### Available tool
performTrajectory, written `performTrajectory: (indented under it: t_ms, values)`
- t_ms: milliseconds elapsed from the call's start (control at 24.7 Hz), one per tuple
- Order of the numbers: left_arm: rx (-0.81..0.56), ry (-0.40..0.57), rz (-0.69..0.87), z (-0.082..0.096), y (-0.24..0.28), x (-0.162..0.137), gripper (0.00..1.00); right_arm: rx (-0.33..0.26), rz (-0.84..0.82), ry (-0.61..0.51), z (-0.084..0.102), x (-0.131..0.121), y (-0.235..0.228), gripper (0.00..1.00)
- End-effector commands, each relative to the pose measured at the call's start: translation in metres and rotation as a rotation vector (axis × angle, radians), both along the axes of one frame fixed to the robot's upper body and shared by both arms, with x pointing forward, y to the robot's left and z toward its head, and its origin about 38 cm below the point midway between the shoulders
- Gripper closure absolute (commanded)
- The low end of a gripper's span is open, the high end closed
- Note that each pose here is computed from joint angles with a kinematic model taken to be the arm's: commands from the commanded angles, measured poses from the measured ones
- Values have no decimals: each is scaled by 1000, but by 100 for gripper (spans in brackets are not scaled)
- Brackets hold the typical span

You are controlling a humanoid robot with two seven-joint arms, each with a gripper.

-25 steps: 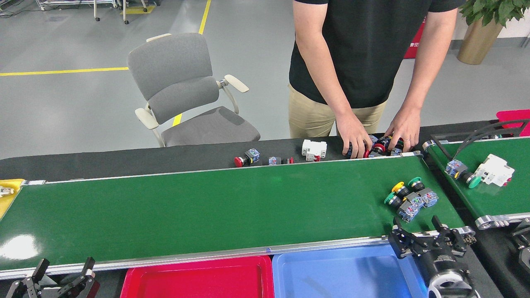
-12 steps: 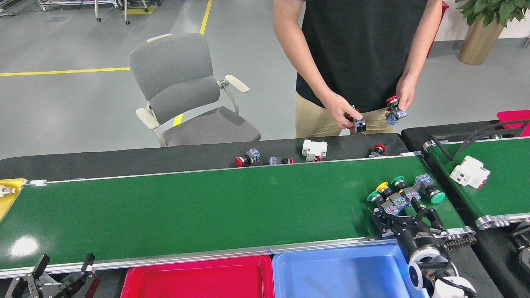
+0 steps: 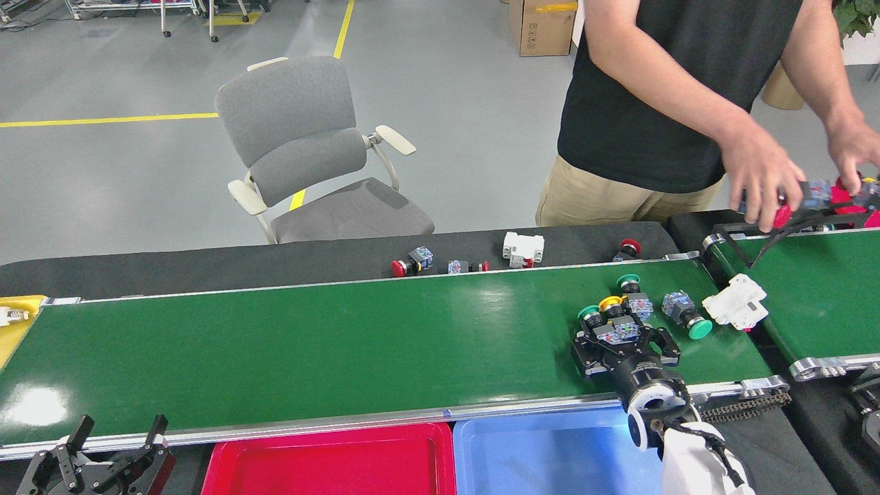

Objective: Pick switch part from conveyor to tray

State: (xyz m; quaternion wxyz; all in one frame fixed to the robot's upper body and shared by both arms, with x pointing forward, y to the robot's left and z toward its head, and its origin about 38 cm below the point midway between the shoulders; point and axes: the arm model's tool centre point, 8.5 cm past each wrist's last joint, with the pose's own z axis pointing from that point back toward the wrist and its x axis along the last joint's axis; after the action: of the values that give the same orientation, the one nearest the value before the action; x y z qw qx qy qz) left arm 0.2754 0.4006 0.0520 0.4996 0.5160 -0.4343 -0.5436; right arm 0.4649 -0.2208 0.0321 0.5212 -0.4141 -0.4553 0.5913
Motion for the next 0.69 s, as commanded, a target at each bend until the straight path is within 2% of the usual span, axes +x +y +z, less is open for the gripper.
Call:
performTrajectory:
  t_ms: [0,122,203,325,406,487,527,568,608,649]
  values:
    - [15,-24,-2,8,2,3,0,1,8,-49,19,10,0,89]
    - [15,-23,-2,7,2,3,0,17,64,-93,35,12,9,90]
    - [14,-20,0,6,2,2,0,36,181,-142,52,9,24,90]
    - [13,-22,10,6,3,1,0,71,487,-211,80,-5,60,91]
    - [12,-25,14,7,3,2,0,88,713,-231,89,-20,82,91]
    - [13,-26,30,7,6,1,0,112,959,-229,90,-43,110,87]
    - [14,-27,39,7,7,1,0,115,978,-220,87,-47,118,83]
    - [17,-25,52,6,9,1,0,111,1009,-199,79,-54,128,68]
    - [17,-22,64,5,11,1,0,106,1042,-171,70,-62,138,29]
    - [13,-16,64,2,11,1,0,106,1068,-151,63,-70,145,1]
